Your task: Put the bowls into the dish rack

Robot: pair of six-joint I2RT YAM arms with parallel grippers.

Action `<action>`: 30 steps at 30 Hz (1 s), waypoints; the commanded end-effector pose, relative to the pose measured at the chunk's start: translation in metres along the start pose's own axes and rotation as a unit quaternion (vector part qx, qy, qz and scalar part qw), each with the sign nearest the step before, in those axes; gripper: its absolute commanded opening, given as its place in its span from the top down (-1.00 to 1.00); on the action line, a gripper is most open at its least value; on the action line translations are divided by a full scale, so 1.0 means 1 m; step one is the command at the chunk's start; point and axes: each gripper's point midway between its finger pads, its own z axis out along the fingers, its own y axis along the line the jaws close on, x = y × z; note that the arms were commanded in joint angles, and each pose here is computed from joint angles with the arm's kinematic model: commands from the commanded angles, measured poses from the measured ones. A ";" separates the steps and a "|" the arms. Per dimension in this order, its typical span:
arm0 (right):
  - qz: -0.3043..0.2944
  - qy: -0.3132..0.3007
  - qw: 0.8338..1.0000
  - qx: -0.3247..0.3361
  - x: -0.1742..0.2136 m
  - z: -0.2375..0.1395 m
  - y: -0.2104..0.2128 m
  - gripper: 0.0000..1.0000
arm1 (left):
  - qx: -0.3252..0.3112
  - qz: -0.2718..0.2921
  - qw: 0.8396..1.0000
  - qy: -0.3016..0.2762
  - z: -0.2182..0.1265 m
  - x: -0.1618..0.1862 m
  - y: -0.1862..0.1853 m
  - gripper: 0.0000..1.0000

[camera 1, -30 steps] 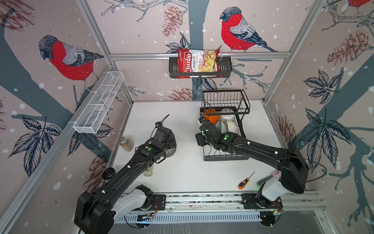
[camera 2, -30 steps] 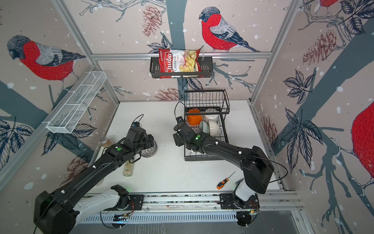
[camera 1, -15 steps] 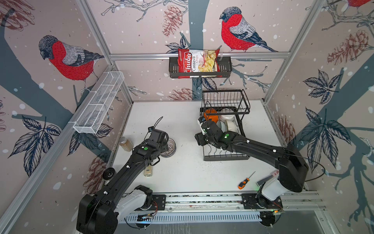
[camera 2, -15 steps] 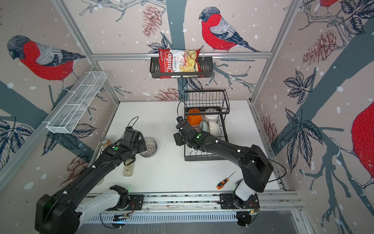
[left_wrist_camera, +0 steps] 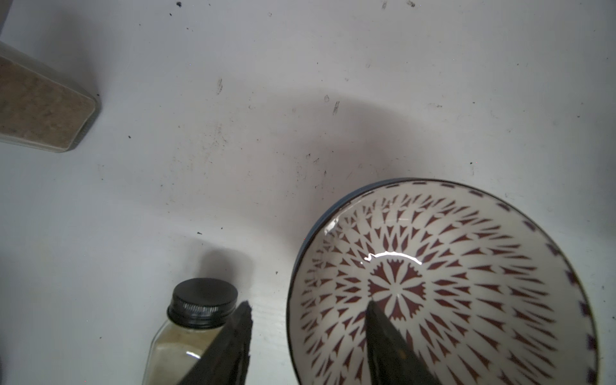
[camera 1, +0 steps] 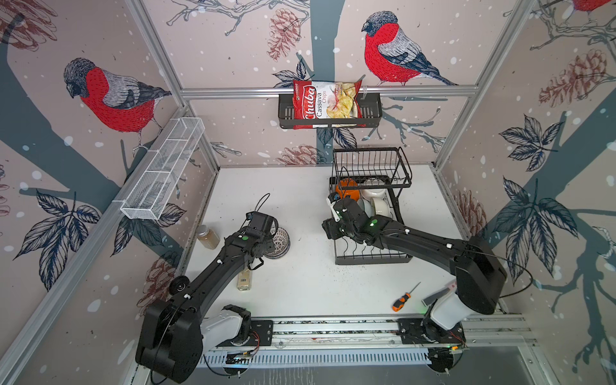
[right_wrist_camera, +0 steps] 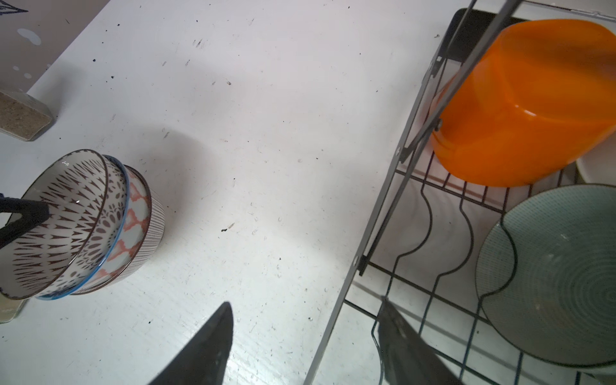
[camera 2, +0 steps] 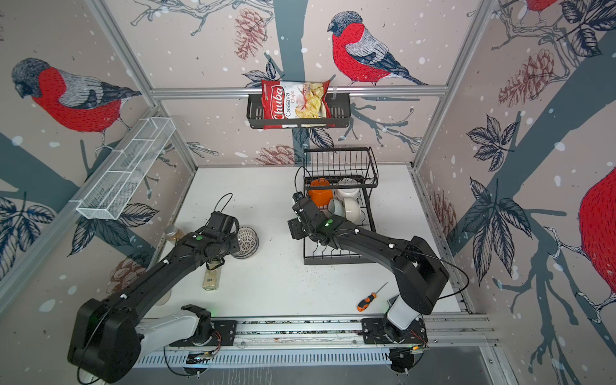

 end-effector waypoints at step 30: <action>-0.005 -0.015 1.000 -0.014 -0.007 0.002 0.003 -0.38 | 0.022 0.020 1.000 -0.001 0.000 -0.014 -0.016 0.63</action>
